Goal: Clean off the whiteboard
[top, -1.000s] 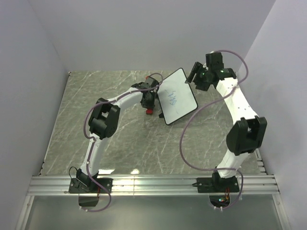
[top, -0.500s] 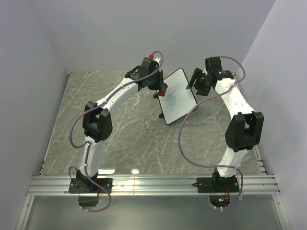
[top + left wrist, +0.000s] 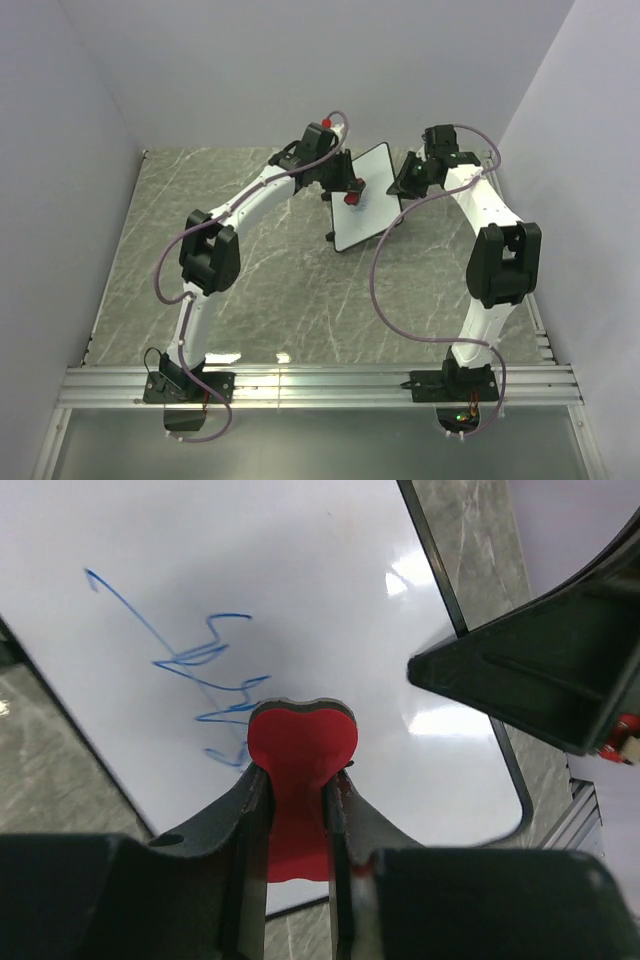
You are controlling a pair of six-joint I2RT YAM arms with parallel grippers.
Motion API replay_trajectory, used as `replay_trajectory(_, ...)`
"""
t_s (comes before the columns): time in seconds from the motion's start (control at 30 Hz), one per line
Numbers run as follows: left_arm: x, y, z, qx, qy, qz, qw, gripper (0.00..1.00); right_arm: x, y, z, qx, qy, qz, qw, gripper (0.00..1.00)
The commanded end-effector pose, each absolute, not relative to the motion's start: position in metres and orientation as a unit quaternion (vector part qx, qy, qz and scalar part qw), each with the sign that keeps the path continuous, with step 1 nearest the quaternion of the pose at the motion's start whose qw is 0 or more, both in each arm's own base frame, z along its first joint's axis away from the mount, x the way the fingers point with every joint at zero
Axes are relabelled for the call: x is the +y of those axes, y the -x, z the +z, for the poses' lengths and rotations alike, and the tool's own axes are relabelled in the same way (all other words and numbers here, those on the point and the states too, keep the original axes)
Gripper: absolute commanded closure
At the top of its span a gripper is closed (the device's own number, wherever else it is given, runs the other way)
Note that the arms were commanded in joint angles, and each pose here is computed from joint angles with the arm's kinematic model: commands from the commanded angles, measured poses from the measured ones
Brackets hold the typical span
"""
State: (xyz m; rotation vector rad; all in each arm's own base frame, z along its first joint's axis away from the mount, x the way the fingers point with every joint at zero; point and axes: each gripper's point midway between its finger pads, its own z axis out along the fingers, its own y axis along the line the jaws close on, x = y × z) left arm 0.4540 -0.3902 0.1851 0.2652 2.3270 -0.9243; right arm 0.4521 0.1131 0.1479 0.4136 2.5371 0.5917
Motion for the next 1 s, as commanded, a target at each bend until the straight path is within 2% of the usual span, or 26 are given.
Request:
replay_trajectory(0.0, -0.416, -0.451, 0.190, 0.864, -0.115, -0.382, 0.307, 1.00, 0.104, -0.444, 0.136, 0.939, -0.153, 0.192, 0.242, 0.78)
replay_trajectory(0.03, -0.421, -0.449, 0.186, 0.865, -0.117, -0.380, 0.305, 1.00, 0.103, -0.443, 0.136, 0.939, -0.152, 0.191, 0.242, 0.86)
replay_trajectory(0.23, -0.433, -0.446, 0.150, 0.882, -0.116, -0.350, 0.293, 1.00, 0.103, -0.435, 0.142, 0.939, -0.147, 0.192, 0.244, 1.00)
replay_trajectory(0.57, -0.395, -0.469, 0.074, 0.922, -0.080, -0.250, 0.284, 1.00, 0.104, -0.401, 0.151, 0.936, -0.141, 0.206, 0.246, 1.00)
replay_trajectory(0.8, -0.384, -0.488, 0.048, 0.919, -0.092, -0.268, 0.275, 1.00, 0.115, -0.375, 0.150, 0.939, -0.125, 0.219, 0.234, 1.00)
replay_trajectory(0.97, -0.404, -0.481, 0.078, 0.897, -0.106, -0.327, 0.277, 1.00, 0.121, -0.364, 0.142, 0.944, -0.117, 0.213, 0.223, 1.00)
